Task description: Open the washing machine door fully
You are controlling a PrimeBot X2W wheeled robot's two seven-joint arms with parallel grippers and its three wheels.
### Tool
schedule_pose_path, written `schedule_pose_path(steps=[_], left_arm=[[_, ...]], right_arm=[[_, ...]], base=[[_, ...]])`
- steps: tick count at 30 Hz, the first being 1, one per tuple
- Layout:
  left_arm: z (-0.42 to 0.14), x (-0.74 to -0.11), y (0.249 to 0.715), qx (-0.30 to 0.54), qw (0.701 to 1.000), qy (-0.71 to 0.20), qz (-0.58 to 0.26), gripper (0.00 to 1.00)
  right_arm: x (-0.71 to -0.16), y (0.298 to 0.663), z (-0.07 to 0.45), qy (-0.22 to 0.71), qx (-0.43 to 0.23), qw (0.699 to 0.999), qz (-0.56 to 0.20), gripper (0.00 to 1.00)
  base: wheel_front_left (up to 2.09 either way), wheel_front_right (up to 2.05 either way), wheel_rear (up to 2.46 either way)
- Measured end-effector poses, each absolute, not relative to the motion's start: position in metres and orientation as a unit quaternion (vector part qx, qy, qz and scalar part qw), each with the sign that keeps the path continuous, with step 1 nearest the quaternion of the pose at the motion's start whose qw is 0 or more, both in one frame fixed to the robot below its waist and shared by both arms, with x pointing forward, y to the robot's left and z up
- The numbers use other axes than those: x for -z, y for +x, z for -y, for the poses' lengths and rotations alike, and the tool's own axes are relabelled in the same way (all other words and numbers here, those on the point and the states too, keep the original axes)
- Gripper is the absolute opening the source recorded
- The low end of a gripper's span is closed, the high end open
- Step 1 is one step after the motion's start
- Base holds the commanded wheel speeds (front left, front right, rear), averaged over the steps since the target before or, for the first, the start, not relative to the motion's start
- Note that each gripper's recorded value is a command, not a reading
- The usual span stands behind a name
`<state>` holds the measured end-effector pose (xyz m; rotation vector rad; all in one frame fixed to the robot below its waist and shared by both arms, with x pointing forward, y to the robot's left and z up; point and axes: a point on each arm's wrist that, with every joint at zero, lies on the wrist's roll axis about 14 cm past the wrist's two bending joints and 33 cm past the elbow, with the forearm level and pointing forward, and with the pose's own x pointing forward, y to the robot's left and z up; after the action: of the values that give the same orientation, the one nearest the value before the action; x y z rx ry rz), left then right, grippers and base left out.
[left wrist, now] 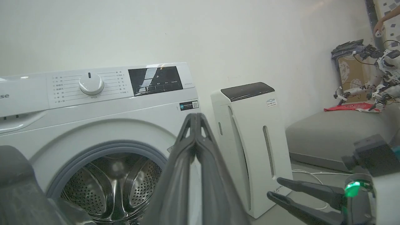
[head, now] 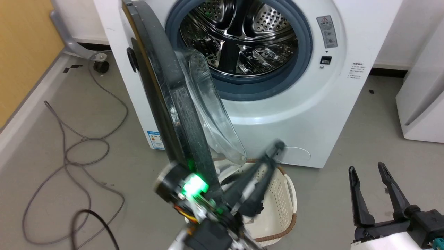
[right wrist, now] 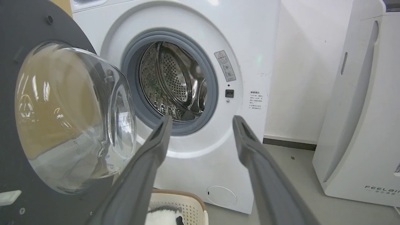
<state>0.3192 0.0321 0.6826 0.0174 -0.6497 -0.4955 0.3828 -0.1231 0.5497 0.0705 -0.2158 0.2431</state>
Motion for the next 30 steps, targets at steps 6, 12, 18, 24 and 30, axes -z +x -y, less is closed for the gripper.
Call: schedule_pose_path(steps=[6, 12, 18, 24, 30], left_arm=[[-0.014, -0.650, 0.306, 0.274, 0.924, 0.003, 0.266, 0.00], [-0.019, -0.617, 0.306, 0.264, 0.940, 0.007, 0.216, 0.00], [-0.029, -0.580, 0.312, 0.243, 0.957, 0.006, 0.156, 0.00], [-0.045, -0.558, 0.321, 0.210, 0.970, 0.002, 0.121, 0.00], [-0.063, -0.551, 0.322, 0.169, 0.980, -0.011, 0.107, 0.00]], right_arm=[[-0.548, 0.383, 0.118, 0.035, -0.128, 0.986, 0.105, 1.00], [-0.545, 0.383, 0.114, 0.035, -0.134, 0.985, 0.099, 1.00], [-0.540, 0.386, 0.111, 0.036, -0.138, 0.985, 0.092, 1.00], [-0.534, 0.388, 0.109, 0.037, -0.142, 0.986, 0.084, 1.00], [-0.531, 0.391, 0.104, 0.037, -0.148, 0.985, 0.079, 1.00]], base=[[0.00, 0.00, 0.00], [0.00, 0.00, 0.00], [0.00, 0.00, 0.00], [0.00, 0.00, 0.00], [0.00, 0.00, 0.00]])
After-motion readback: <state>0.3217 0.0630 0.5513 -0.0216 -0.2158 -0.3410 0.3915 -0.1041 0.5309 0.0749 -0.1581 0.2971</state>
